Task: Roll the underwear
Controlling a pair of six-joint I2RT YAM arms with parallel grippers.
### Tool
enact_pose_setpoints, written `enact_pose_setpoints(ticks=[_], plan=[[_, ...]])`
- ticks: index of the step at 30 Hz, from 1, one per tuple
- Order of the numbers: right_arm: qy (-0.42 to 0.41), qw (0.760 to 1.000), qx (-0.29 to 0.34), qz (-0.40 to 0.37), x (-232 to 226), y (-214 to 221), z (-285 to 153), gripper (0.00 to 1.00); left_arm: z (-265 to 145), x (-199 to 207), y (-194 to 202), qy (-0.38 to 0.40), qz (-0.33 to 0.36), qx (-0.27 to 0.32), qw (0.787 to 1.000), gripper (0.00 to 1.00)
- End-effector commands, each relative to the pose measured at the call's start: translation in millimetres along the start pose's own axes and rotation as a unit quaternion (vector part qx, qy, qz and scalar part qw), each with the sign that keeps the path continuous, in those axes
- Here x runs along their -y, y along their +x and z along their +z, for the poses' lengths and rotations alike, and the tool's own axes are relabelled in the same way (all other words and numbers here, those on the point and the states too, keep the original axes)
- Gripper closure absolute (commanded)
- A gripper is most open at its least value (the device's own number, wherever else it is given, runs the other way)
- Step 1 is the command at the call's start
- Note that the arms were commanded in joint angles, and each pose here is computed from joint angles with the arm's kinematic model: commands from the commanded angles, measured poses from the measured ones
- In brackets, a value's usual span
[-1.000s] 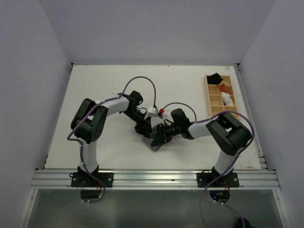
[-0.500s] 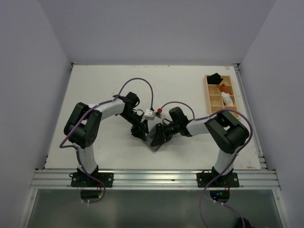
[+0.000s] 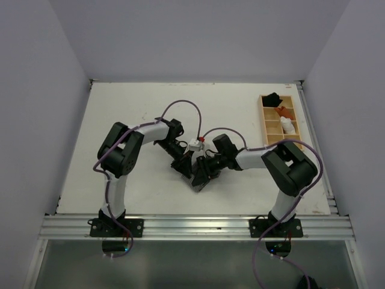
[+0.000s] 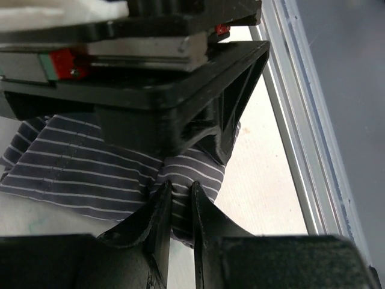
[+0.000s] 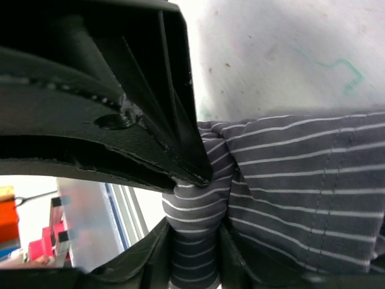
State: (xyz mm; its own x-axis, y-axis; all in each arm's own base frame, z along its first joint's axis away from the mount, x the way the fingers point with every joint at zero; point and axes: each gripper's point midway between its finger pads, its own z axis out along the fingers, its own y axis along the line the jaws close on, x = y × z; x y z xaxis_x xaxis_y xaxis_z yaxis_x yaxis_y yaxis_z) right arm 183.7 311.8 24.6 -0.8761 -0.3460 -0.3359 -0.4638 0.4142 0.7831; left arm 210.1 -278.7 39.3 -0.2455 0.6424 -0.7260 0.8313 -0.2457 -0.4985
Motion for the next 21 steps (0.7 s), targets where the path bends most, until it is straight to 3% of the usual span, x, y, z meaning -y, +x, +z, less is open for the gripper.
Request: enact_pose_setpoints(ticks=[1,9,14,21], plan=[[0.099,0.995,-0.012,0.008,27.9,13.7,-11.2,0.59,7.5,0.8,-4.6,0.027,0.034,0.011,0.999,0.90],[0.225,0.971,0.078,0.001,36.0,-5.0,-52.9,0.45,14.9,1.9,1.3,0.038,0.012,-0.009,0.999,0.91],[0.281,0.947,0.159,-0.006,28.3,-18.8,-90.4,0.40,24.9,2.1,6.3,0.057,-0.010,-0.019,0.998,0.90],[0.336,0.913,0.224,-0.050,12.6,-27.0,-137.4,0.37,38.7,-6.0,6.9,0.083,-0.041,-0.034,0.995,0.90]])
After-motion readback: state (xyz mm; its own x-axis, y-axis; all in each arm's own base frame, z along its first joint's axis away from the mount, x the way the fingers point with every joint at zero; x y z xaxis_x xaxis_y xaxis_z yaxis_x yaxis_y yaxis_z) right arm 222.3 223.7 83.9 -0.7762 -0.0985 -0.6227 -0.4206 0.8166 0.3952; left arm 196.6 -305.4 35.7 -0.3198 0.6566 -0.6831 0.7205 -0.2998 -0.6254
